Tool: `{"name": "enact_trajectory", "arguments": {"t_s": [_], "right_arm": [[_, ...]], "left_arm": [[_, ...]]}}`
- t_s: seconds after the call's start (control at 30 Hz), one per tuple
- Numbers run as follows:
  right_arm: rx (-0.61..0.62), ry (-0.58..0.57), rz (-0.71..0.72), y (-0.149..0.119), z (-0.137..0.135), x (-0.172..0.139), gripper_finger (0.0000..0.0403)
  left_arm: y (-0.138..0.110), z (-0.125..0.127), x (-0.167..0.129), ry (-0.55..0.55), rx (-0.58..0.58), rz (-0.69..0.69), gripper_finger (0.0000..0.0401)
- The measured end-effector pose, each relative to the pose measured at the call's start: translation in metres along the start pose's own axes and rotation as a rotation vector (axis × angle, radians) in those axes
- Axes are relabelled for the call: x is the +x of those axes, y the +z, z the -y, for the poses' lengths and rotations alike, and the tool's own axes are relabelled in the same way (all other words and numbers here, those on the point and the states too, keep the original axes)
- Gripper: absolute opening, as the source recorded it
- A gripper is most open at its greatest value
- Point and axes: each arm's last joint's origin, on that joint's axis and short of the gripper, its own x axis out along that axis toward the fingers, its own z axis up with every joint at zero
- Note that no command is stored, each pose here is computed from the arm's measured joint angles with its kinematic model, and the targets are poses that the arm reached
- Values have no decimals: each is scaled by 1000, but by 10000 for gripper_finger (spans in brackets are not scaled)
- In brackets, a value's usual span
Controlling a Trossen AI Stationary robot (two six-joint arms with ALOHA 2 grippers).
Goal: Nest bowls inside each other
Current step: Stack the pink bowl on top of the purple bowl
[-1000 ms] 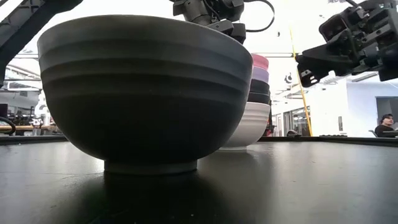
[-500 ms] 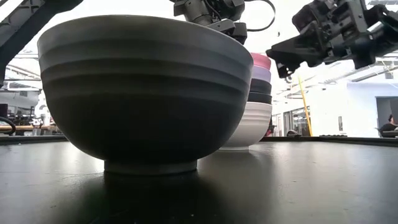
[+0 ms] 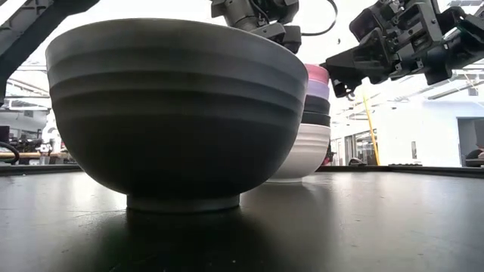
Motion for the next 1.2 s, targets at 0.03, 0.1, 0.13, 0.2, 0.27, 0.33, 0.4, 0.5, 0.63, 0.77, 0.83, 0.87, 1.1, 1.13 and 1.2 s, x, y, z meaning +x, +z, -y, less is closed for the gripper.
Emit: {"name": "enact_trajectory", "arguments": {"t_s": [0.03, 0.1, 0.13, 0.2, 0.27, 0.33, 0.4, 0.5, 0.63, 0.77, 0.83, 0.87, 1.1, 1.13, 1.2], "right_arm": [[1, 0, 1, 0, 0, 0, 61], [3, -3, 2, 0, 0, 0, 61], [3, -3, 2, 0, 0, 0, 61], [7, -3, 0, 0, 0, 0, 61], [9, -4, -2, 0, 0, 0, 61], [13, -4, -4, -1, 0, 0, 61], [13, -4, -5, -1, 0, 0, 61], [19, -4, -9, -1, 0, 0, 61], [42, -4, -17, -2, 0, 0, 61], [51, -6, -32, -4, 1, 1, 61], [51, -7, -32, -4, 1, 1, 61], [51, -7, -33, -4, 1, 1, 61], [46, -10, -19, -1, 1, 3, 61], [44, -9, -13, 1, 1, 3, 61], [40, -7, -4, 3, 2, 4, 61]], "left_arm": [[0, 1, 0, -1, 3, 1, 294], [1, 3, 0, 2, 9, 2, 294], [1, 4, 1, 8, 12, 1, 294], [1, 6, 1, 15, 28, 1, 294], [1, 8, 1, 20, 38, 1, 294], [1, 8, 1, 29, 40, 2, 294], [2, 8, 1, 33, 42, 4, 294], [2, 8, 1, 34, 45, 13, 294], [4, 8, 0, 36, 54, 23, 294], [7, 8, -4, 43, 61, 41, 294], [9, 8, -8, 49, 69, 54, 294], [10, 8, -9, 52, 72, 59, 294], [13, 4, -15, 43, 56, 78, 294], [13, 2, -15, 40, 46, 76, 294], [11, -2, -16, 34, 30, 68, 294]]}}
